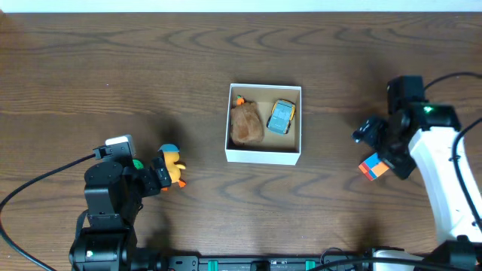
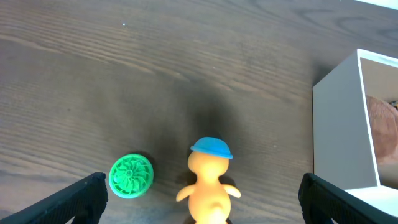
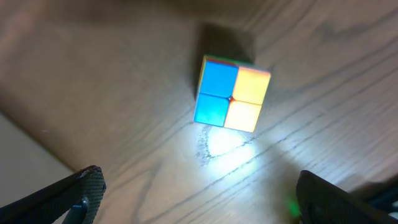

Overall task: Pack container
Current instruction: 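Move the right gripper to the Rubik's cube and grasp it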

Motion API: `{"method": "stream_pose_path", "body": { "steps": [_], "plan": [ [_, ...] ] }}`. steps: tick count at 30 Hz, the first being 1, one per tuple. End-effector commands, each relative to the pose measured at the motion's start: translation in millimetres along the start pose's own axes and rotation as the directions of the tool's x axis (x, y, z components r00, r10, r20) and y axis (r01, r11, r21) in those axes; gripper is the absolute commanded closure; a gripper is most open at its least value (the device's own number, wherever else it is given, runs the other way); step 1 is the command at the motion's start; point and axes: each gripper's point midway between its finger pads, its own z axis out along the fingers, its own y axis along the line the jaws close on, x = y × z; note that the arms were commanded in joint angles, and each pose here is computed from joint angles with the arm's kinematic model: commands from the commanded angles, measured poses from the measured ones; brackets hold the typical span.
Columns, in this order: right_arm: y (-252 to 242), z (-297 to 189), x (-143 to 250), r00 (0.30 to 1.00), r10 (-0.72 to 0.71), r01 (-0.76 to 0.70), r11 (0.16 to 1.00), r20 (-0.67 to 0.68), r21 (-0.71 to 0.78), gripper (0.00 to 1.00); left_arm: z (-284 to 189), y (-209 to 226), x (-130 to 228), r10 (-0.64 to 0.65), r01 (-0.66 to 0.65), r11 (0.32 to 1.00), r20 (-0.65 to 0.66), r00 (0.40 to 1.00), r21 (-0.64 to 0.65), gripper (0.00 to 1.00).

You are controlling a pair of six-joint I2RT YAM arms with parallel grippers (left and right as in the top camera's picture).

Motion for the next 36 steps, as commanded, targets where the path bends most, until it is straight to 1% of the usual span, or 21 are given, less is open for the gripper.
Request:
{"method": "stream_pose_path", "body": {
  "steps": [1, 4, 11, 17, 23, 26, 28, 36],
  "plan": [
    [-6.9, 18.0, 9.2, 0.999, 0.022, -0.021, 1.0, -0.029, 0.019, 0.01, -5.3, 1.4, -10.6, -0.006, 0.006, 1.0, 0.028, 1.0, -0.011, 0.02],
    [-9.3, 30.2, 9.8, 0.999, 0.03, -0.03, 0.999, -0.02, 0.019, 0.01, -5.3, 1.4, -10.5, -0.006, 0.006, 1.0, 0.028, 1.0, -0.011, 0.02],
    [-15.5, 57.6, 10.5, 0.993, 0.117, -0.117, 0.993, 0.011, 0.013, 0.01, -5.3, 1.4, -10.5, -0.006, 0.006, 1.0, 0.028, 1.0, -0.011, 0.02],
    [-14.4, 73.6, 1.3, 0.989, 0.124, -0.123, 0.992, 0.081, -0.012, 0.01, -5.3, 1.4, -10.3, -0.006, 0.006, 1.0, 0.027, 1.0, -0.011, 0.02],
    [-15.6, 77.2, -8.5, 0.983, 0.137, -0.136, 0.991, 0.124, -0.017, 0.01, -5.3, 1.9, -7.6, -0.006, 0.006, 1.0, 0.016, 1.0, -0.013, 0.02],
    [-16.0, 76.8, -12.9, 0.981, 0.136, -0.135, 0.991, 0.14, -0.019, 0.04, -5.2, 2.0, -7.2, -0.006, 0.006, 1.0, 0.014, 1.0, -0.014, 0.02],
    [-16.0, 76.8, -13.2, 0.982, 0.125, -0.124, 0.992, 0.141, -0.017, 0.07, -5.2, 2.0, -7.1, -0.006, 0.006, 1.0, 0.014, 1.0, -0.014, 0.02],
    [-23.2, 86.0, -4.4, 0.985, 0.123, -0.124, 0.992, 0.125, 0.001, 0.07, -5.2, 2.1, -6.9, -0.005, 0.005, 1.0, 0.014, 1.0, -0.014, 0.02]
  ]
}}
